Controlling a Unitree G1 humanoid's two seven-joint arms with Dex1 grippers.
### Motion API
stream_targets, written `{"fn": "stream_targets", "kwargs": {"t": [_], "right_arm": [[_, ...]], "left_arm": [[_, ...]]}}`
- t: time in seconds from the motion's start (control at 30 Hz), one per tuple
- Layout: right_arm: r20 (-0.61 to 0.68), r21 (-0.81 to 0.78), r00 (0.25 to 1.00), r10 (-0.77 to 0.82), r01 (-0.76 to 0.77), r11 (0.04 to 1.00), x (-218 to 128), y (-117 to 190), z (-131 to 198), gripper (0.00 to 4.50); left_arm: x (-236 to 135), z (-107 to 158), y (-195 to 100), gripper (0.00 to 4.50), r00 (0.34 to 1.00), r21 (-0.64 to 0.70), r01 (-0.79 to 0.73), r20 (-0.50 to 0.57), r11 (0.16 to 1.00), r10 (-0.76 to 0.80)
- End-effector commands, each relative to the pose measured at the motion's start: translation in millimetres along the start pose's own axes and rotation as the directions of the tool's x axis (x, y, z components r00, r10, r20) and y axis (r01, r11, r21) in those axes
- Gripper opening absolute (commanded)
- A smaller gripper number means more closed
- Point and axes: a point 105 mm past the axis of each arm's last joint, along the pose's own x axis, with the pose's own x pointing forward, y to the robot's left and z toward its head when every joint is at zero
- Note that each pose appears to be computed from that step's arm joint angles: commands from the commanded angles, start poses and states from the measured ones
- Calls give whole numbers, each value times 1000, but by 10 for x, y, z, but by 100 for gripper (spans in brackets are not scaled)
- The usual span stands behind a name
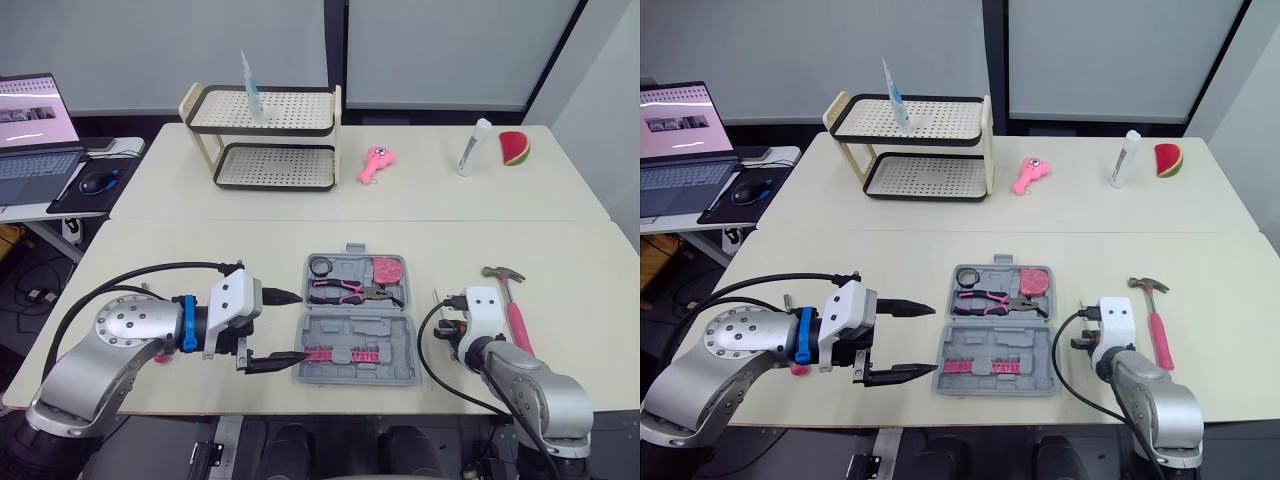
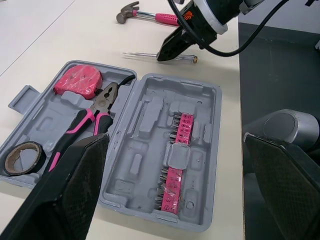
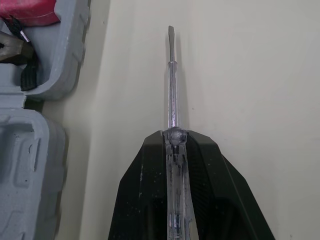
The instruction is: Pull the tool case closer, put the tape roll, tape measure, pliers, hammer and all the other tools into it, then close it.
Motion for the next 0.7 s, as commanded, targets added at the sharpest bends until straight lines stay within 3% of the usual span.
{"fn": "stream_targets", "kwargs": {"t": [0.03, 0.1, 0.13, 0.33, 0.43, 0.47, 0.57, 0.6, 0.7], "right_arm": [[39, 37, 999, -28, 27, 999, 8, -49, 64, 33], [45, 52, 998, -36, 33, 998, 11, -67, 66, 33], [62, 66, 998, -30, 26, 997, -6, -67, 100, 106], [137, 86, 989, 55, -67, 994, -222, -29, 317, 206], [156, -48, 978, 137, -131, 990, -375, -33, 470, 263], [156, -188, 970, 187, -157, 970, -424, -29, 556, 281], [45, -598, 939, 341, -248, 762, -515, 39, 652, 344], [9, -664, 932, 363, -266, 699, -521, 42, 648, 344], [-150, -882, 892, 426, -315, 349, -537, 58, 638, 344]], "left_arm": [[29, 79, -48, 450, 1000, 50, 22, 9, 999, -22], [29, 80, -45, 450, 1000, 52, 19, 9, 998, -19], [25, 77, -39, 450, 1000, 53, 13, 8, 999, -14], [-3, 57, 0, 450, 1000, 55, -23, 6, 998, 23], [-21, 47, 16, 450, 999, 57, -40, 3, 998, 40], [-28, 44, 13, 450, 999, 57, -42, 2, 998, 42], [-39, 41, 3, 450, 999, 57, -44, 1, 997, 44], [-40, 41, 3, 450, 999, 57, -44, 1, 997, 44], [-46, 37, -13, 450, 999, 60, -39, -3, 997, 39]]}}
